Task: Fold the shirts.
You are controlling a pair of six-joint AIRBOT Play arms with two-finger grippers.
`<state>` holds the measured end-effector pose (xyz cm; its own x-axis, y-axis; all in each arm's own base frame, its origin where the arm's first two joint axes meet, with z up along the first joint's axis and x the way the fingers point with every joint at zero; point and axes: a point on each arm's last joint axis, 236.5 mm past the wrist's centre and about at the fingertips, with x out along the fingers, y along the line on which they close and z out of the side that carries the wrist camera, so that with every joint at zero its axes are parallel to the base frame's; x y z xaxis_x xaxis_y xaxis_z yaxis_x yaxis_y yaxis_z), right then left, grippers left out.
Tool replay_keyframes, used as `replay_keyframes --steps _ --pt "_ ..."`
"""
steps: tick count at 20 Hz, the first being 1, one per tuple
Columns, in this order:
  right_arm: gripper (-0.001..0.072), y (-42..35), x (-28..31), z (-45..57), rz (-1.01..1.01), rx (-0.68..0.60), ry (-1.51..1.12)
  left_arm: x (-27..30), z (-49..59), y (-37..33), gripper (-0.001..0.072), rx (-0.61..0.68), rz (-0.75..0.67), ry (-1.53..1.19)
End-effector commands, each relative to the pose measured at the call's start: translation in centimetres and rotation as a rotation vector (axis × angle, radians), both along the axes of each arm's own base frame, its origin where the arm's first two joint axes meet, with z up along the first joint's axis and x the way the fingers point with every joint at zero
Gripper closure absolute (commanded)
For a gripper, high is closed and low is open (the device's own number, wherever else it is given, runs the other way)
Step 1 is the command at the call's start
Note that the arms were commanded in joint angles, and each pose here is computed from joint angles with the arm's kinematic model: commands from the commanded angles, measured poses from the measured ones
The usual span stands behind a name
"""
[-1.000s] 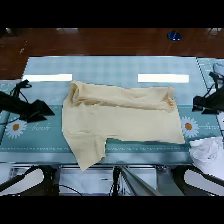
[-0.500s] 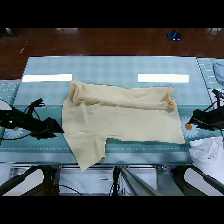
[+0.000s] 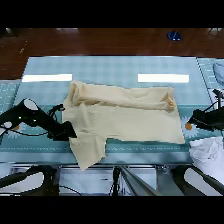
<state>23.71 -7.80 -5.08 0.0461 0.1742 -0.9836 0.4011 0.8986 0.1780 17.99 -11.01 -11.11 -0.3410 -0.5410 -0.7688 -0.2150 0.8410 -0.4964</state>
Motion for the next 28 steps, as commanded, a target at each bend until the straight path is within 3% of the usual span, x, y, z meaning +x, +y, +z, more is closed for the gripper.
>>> replay_keyframes --steps 1,3,6,9,12,15,26,28 --pt "0.0225 0.0 0.0 0.0 -0.001 0.000 -0.002 0.7 -2.4 -0.1 0.0552 0.061 0.035 0.009" --pt "0.0225 0.1 0.0 0.0 0.000 0.003 0.001 0.8 -2.0 -0.7 0.0685 0.006 -0.016 -0.026" --pt "0.0222 0.1 -0.1 0.0 -0.004 0.006 0.006 0.1 -1.2 -1.0 0.0685 -0.030 -0.066 -0.027" --pt "0.0167 -0.6 -1.3 0.0 -0.006 -0.030 0.045 0.3 -0.6 -1.0 0.0685 -0.038 -0.084 -0.064" --pt "0.0168 -0.8 -2.8 -0.5 -0.098 0.025 0.042 0.8 0.1 -0.9 0.0685 -0.044 -0.106 -0.117" --pt "0.0231 -0.1 -2.5 -1.5 -0.175 0.138 -0.032 0.9 0.3 -0.9 0.0685 -0.049 -0.122 -0.142" --pt "0.0242 5.1 -7.0 -6.7 -0.164 0.275 0.041 1.0 0.3 -0.9 0.0685 -0.058 -0.146 -0.162" --pt "0.0316 5.6 -6.1 -7.4 -0.217 0.292 -0.001 1.0 0.3 -0.9 0.0685 -0.058 -0.146 -0.162"
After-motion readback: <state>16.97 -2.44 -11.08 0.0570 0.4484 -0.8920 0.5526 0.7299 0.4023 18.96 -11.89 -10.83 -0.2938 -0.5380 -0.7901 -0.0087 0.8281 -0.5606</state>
